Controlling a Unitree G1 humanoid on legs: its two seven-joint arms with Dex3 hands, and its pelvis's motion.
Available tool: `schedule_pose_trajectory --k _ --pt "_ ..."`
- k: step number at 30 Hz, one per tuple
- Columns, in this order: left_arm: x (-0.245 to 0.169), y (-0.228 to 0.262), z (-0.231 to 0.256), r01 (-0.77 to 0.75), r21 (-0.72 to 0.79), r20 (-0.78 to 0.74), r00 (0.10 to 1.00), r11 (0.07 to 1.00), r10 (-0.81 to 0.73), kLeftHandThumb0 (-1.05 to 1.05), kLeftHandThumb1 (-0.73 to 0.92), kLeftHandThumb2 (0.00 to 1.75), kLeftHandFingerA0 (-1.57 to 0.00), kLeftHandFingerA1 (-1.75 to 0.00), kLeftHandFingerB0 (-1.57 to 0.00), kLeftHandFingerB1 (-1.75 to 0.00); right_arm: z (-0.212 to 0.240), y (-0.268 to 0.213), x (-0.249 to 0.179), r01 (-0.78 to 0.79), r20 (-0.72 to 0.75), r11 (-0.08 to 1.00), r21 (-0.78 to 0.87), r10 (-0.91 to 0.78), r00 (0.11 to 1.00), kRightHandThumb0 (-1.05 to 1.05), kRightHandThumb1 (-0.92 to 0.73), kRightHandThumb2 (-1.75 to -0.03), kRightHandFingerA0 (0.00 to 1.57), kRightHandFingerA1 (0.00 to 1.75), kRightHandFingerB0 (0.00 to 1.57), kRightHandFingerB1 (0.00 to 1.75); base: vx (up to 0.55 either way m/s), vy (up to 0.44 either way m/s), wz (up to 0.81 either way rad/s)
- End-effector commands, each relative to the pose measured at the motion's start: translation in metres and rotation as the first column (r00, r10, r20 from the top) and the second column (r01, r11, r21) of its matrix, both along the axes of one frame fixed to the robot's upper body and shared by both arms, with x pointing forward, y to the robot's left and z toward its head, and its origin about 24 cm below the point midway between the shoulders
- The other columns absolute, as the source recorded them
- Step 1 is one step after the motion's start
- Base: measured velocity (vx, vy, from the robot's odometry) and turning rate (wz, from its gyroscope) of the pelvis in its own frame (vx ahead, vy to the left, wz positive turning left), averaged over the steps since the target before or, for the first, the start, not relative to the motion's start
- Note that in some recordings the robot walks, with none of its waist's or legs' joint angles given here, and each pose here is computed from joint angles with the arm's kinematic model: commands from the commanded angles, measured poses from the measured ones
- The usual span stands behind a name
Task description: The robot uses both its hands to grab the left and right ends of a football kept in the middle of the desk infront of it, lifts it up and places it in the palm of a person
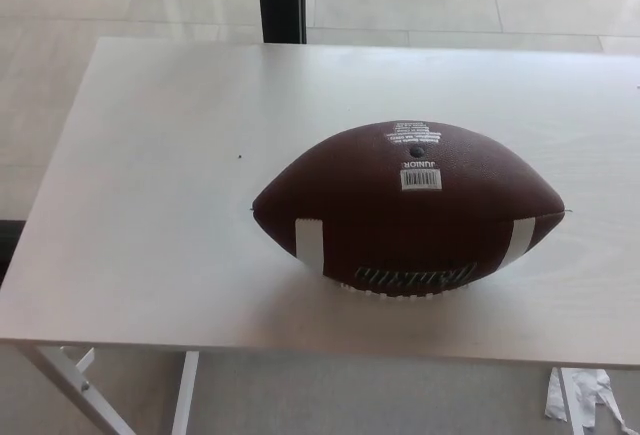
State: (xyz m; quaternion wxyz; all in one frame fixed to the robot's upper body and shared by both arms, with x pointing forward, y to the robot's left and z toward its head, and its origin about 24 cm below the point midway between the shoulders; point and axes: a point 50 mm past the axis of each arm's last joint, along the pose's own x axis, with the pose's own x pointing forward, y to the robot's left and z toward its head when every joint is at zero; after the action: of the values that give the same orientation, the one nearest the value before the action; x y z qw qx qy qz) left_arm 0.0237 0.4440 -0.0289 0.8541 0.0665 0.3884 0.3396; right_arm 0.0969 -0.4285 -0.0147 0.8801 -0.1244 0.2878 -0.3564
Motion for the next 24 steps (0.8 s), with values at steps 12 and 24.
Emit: schedule_pose_trajectory --k 12,24 --pt "0.019 0.040 0.064 -0.250 -0.029 0.528 0.819 0.968 0.227 -0.67 0.73 0.62 -0.39 -0.66 -0.27 -0.38 0.078 -0.038 0.015 0.309 0.516 0.941 0.139 -0.335 0.788 -0.66 -0.67 -0.61 0.65 0.54 0.32 0.31 0.00 0.000 0.00" --pt "0.158 0.012 0.178 0.057 0.151 0.746 0.649 0.987 -0.152 -0.92 0.40 0.91 -0.88 -0.55 -0.70 -0.51 0.128 -0.004 0.085 0.090 0.655 0.990 0.110 -0.140 0.742 -0.69 -0.64 -0.60 0.74 0.56 0.37 0.32 0.00 0.000 0.00"
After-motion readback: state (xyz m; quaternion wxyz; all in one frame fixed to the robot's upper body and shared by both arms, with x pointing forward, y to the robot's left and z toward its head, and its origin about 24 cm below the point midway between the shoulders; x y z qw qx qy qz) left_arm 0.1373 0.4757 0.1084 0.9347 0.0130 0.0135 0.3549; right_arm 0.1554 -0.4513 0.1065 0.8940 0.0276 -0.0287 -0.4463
